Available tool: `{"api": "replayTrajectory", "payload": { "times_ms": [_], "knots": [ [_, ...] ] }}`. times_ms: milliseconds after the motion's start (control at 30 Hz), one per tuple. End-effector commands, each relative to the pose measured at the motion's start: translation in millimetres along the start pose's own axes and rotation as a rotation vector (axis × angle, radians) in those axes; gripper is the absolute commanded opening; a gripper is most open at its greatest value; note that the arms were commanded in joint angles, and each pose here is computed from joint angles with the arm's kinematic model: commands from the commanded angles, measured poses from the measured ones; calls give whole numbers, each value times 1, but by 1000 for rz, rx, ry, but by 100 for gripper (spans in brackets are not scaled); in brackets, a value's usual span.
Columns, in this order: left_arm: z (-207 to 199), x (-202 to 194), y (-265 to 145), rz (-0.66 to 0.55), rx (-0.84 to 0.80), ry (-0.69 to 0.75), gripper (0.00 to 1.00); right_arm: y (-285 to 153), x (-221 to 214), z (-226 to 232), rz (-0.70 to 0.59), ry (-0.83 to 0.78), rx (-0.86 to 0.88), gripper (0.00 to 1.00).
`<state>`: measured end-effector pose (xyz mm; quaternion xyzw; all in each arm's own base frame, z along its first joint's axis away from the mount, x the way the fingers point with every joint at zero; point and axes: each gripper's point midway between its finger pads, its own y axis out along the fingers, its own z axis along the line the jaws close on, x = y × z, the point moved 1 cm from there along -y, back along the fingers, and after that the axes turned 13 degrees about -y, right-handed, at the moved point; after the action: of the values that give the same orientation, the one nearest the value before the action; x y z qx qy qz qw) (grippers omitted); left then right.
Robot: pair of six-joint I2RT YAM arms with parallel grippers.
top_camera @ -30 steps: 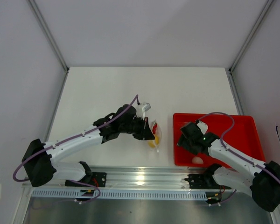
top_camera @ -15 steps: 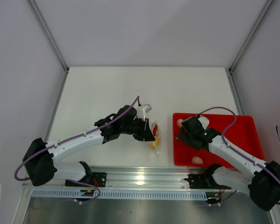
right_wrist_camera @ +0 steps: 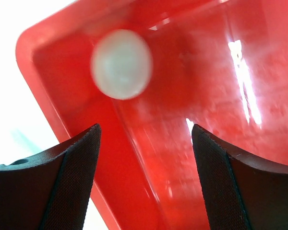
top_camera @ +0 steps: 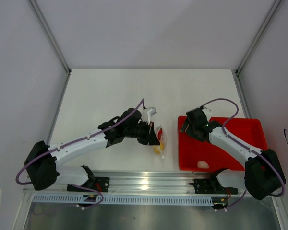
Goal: Place the food in the zip-top bag and seal the zipper
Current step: Pick up the fake food from the bin.
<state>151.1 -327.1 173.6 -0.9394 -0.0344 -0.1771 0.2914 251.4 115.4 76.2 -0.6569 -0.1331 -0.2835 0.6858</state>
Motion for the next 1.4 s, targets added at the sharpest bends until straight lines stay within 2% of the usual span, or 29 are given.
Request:
{"api": "replayTrajectory", "payload": {
  "times_ms": [0,233,467,1033,1367],
  "knots": [
    [-12,7,0,-7,-43,32,1,4,33,14,-102,-27,32,78],
    [-12,7,2,1,-41,32,1,19,48,12,-157,-45,14,74],
    [-12,6,3,7,-42,32,1,32,46,2,-143,11,-41,69],
    [-14,6,0,7,-48,40,1,55,43,3,-126,-22,-64,73],
    [-13,6,2,12,-50,34,1,62,49,4,-160,-74,-67,74]
  ]
}}
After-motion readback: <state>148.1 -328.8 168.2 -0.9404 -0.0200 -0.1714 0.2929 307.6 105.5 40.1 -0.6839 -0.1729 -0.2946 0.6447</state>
